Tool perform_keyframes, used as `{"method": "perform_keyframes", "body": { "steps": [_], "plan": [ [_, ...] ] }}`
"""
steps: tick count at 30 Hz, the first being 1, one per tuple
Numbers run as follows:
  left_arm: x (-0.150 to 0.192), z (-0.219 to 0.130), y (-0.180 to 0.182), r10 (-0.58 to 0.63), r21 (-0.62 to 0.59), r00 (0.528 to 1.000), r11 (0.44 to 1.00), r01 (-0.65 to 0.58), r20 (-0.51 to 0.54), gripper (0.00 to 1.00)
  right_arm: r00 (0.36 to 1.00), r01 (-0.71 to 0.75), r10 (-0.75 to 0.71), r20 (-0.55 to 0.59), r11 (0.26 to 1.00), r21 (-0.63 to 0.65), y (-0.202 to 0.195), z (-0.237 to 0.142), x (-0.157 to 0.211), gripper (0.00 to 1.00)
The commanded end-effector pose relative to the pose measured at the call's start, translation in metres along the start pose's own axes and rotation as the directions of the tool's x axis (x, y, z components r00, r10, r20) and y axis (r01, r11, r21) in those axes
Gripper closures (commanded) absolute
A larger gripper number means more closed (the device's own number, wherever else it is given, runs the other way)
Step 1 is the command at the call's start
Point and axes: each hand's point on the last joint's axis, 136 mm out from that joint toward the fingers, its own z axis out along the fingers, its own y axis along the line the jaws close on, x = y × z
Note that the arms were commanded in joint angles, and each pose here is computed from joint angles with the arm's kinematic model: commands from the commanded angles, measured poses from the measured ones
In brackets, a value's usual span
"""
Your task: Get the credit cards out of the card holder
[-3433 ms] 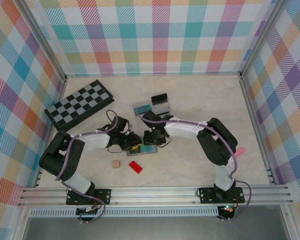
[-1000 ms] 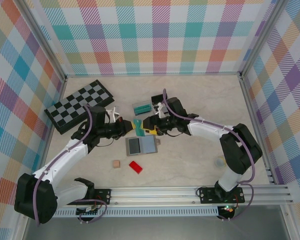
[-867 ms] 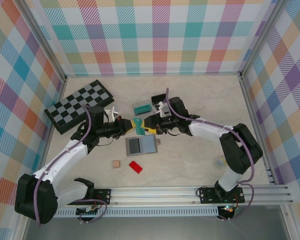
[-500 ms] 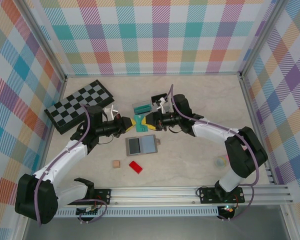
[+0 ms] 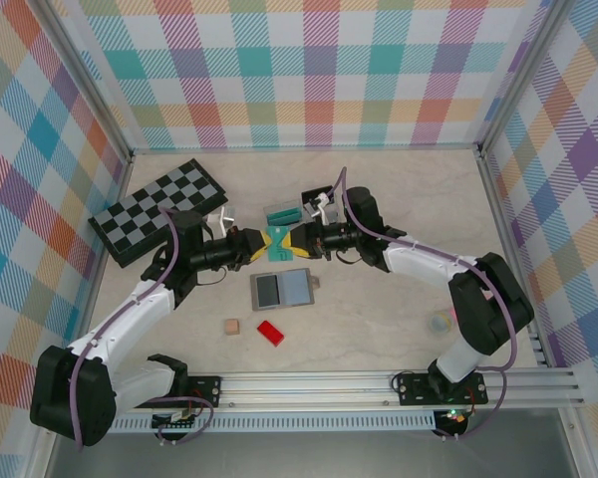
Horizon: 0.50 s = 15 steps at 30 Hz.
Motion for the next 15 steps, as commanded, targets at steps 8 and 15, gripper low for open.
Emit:
{"method": "perform_keyframes", "body": {
  "steps": [8, 15],
  "plan": [
    [-0.011, -0.004, 0.017, 0.132, -0.175, 0.991, 0.976, -0.129, 0.006, 1.00, 0.997, 0.043, -0.052, 0.055, 0.988, 0.151, -0.015, -0.016, 0.000, 0.50],
    [-0.041, -0.007, 0.042, 0.312, -0.411, 0.950, 0.862, -0.296, -0.030, 1.00, 0.982, 0.001, -0.075, 0.174, 0.921, 0.391, -0.051, -0.057, -0.011, 0.20]
  ]
}}
